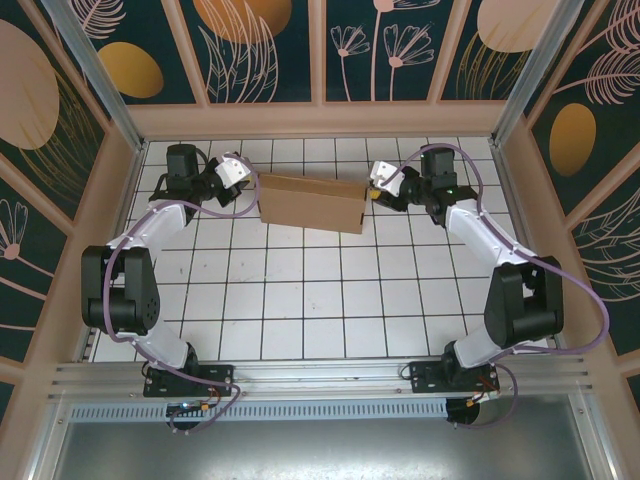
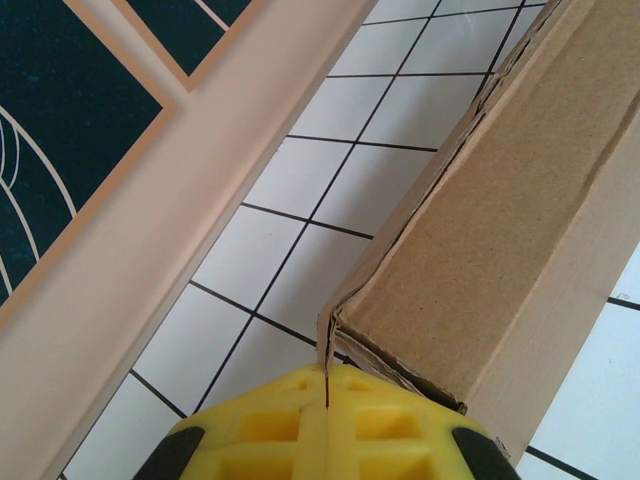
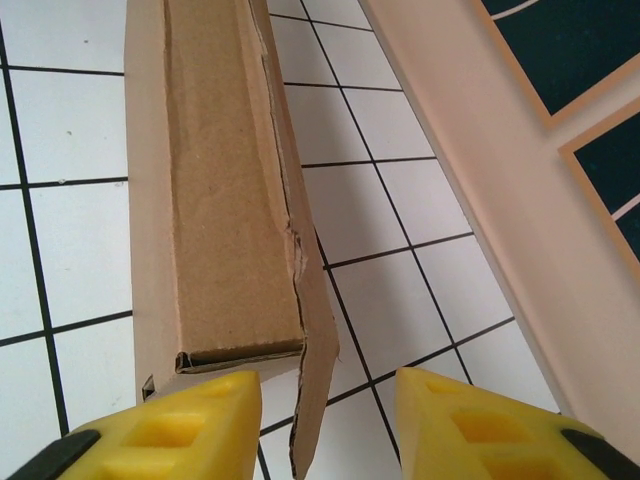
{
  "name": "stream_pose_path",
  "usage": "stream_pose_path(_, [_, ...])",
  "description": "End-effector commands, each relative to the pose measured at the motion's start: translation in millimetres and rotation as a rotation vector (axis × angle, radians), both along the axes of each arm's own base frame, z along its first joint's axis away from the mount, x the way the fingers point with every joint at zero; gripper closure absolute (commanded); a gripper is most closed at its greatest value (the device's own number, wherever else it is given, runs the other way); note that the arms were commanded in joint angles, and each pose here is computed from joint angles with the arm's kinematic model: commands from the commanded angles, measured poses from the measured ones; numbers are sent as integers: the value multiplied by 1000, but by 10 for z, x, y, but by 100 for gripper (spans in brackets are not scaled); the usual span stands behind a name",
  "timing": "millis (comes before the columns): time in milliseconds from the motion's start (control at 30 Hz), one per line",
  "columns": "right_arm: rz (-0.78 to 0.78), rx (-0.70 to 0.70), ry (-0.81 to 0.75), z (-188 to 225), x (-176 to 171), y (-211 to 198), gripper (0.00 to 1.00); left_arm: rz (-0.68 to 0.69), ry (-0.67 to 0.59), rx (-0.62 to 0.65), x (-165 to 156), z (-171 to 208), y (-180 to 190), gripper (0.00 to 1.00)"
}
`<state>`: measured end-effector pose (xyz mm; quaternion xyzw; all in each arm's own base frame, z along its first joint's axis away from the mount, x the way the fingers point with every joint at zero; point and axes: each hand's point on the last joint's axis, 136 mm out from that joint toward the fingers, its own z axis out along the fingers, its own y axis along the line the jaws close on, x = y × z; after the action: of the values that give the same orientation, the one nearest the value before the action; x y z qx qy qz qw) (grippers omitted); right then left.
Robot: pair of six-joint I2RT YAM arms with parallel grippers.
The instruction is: Fold the paper box
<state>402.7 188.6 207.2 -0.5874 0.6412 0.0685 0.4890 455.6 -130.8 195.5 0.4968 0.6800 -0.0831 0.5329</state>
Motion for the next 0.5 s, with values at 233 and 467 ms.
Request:
stream_pose_path(233, [-24,18,30,-41,94,36,83,-26,-43,-30,-55,205,-72,95])
stream_pose_path(467, [-38,26,46,-47,117,108,96,-41,-20,-45,-122,188,-176,97])
